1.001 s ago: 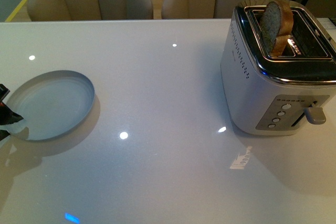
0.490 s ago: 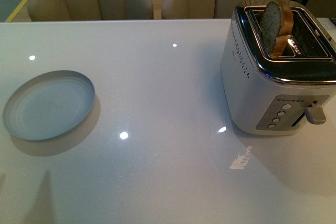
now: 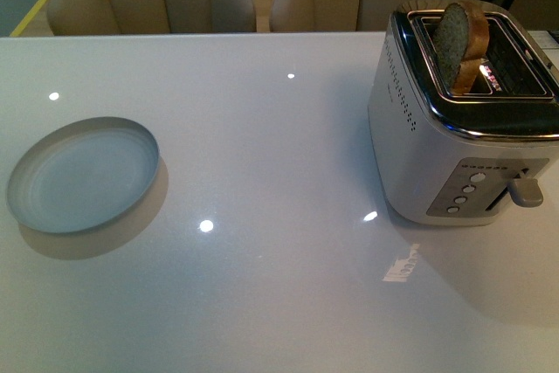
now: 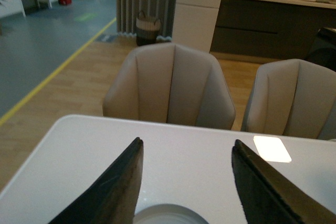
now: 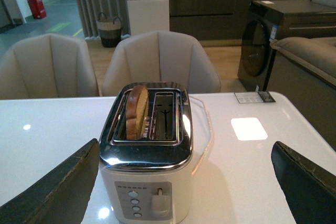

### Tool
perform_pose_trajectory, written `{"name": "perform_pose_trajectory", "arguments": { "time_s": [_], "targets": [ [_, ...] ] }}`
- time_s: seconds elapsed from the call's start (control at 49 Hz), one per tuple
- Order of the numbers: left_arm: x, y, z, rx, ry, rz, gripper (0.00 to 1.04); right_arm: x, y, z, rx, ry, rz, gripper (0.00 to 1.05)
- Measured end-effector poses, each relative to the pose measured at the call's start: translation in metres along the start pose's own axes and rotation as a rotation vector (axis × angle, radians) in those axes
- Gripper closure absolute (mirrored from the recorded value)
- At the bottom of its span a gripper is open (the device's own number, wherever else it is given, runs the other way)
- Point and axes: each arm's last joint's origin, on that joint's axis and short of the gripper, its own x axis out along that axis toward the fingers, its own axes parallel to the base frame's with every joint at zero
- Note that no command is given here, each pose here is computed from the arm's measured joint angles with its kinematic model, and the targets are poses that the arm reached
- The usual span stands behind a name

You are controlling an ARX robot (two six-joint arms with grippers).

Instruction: Left arm holds plate, right arm toasts bread

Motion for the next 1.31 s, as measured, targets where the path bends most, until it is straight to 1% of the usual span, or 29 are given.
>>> {"name": "perform_pose_trajectory", "arguments": {
  "time_s": [0.061,0.082,0.102,0.163,0.225,0.245,0.368,0.429,0.552,0.858,1.307],
  "targets": [
    [-0.016,-0.006,0.0,0.04,-0.019,0.007,0.71,0.0,0.0,0.0,0.0,0.0,-0.001,0.09],
    [-0.019,-0.007,-0.001,0.044,-0.019,0.005,0.73,0.0,0.0,0.0,0.0,0.0,-0.001,0.09],
    [-0.023,-0.008,-0.003,0.048,-0.015,0.004,0.79,0.0,0.0,0.0,0.0,0.0,-0.001,0.09],
    [-0.032,-0.012,-0.006,0.056,-0.007,-0.001,0.9,0.0,0.0,0.0,0.0,0.0,-0.001,0.09],
    [-0.039,-0.014,-0.009,0.058,-0.003,-0.001,1.0,0.0,0.0,0.0,0.0,0.0,-0.001,0.09],
    [-0.043,-0.015,-0.011,0.061,-0.016,-0.002,1.02,0.0,0.0,0.0,0.0,0.0,-0.001,0.09],
    [-0.058,-0.018,-0.02,0.062,0.005,0.003,1.02,0.0,0.0,0.0,0.0,0.0,-0.001,0.09],
    [-0.064,-0.023,-0.02,0.063,0.003,0.023,1.02,0.0,0.0,0.0,0.0,0.0,-0.001,0.09],
    [-0.076,-0.031,-0.019,0.065,-0.003,-0.004,1.02,0.0,0.0,0.0,0.0,0.0,-0.001,0.09],
    [-0.101,-0.031,-0.019,0.067,-0.005,0.001,1.02,0.0,0.0,0.0,0.0,0.0,-0.001,0.09],
    [-0.12,-0.031,-0.013,0.068,-0.025,0.0,1.02,0.0,0.0,0.0,0.0,0.0,-0.001,0.09]
  ]
}}
